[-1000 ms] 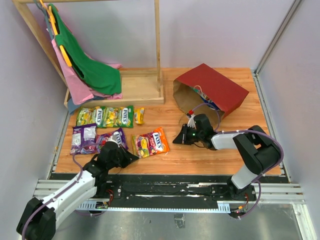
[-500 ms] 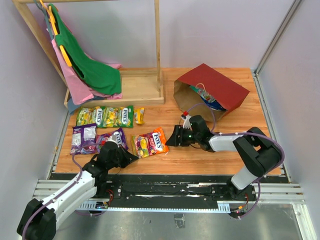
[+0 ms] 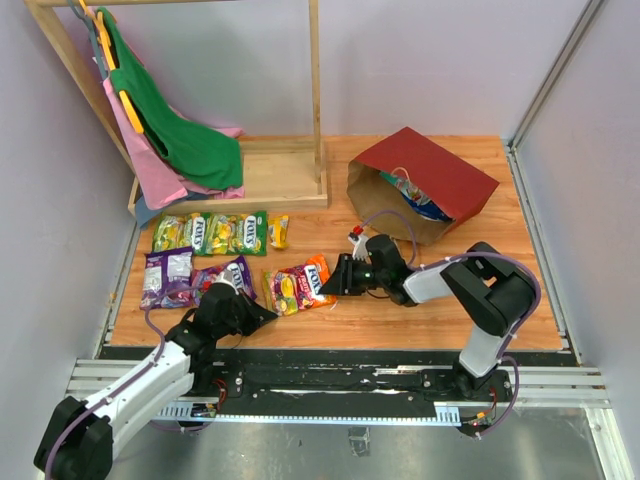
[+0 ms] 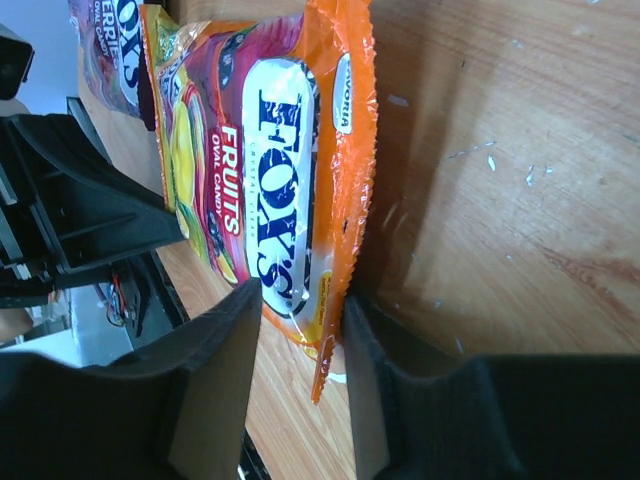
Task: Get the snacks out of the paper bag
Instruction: Adjust the snack at the center of the board.
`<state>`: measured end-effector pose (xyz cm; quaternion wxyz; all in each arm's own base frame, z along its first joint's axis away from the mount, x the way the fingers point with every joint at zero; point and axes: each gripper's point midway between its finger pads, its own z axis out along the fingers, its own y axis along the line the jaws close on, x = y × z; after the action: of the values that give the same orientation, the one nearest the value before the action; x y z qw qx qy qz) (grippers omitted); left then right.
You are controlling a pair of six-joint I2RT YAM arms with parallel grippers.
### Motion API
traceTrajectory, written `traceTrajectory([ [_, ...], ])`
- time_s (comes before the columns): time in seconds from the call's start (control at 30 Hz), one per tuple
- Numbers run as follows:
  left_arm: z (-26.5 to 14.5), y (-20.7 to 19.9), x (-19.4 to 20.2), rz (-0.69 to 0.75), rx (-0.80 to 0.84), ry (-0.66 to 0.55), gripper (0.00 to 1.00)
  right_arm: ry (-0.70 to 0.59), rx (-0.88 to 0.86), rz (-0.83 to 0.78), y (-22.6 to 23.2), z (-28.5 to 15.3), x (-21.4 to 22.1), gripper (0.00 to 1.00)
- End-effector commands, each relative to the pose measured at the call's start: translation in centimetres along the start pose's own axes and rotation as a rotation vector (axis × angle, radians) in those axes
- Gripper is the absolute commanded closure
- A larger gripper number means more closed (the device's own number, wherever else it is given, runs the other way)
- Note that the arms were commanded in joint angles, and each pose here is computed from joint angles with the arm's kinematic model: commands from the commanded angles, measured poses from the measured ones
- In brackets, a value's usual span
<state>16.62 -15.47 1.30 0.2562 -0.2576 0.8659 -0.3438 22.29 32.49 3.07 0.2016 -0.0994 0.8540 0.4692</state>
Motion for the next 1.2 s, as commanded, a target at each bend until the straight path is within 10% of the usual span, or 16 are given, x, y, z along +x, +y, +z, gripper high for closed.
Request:
traceTrajectory([
  [0.0, 0.2, 1.0, 0.2, 0.015, -0.019, 0.004, 0.99, 0.036, 0.000, 0.041, -0.4, 0.8, 1.5, 0.66],
  [0.13, 0.2, 1.0, 0.2, 0.012, -0.022, 0.003, 1.00, 0.038, -0.006, 0.048, -0.4, 0.8, 1.6, 0.99],
  [1.17, -1.0, -1.1, -0.2, -0.025, 0.101, 0.021, 0.99, -0.092, 0.300, -0.007, -6.5, -5.3, -2.0, 0.99],
])
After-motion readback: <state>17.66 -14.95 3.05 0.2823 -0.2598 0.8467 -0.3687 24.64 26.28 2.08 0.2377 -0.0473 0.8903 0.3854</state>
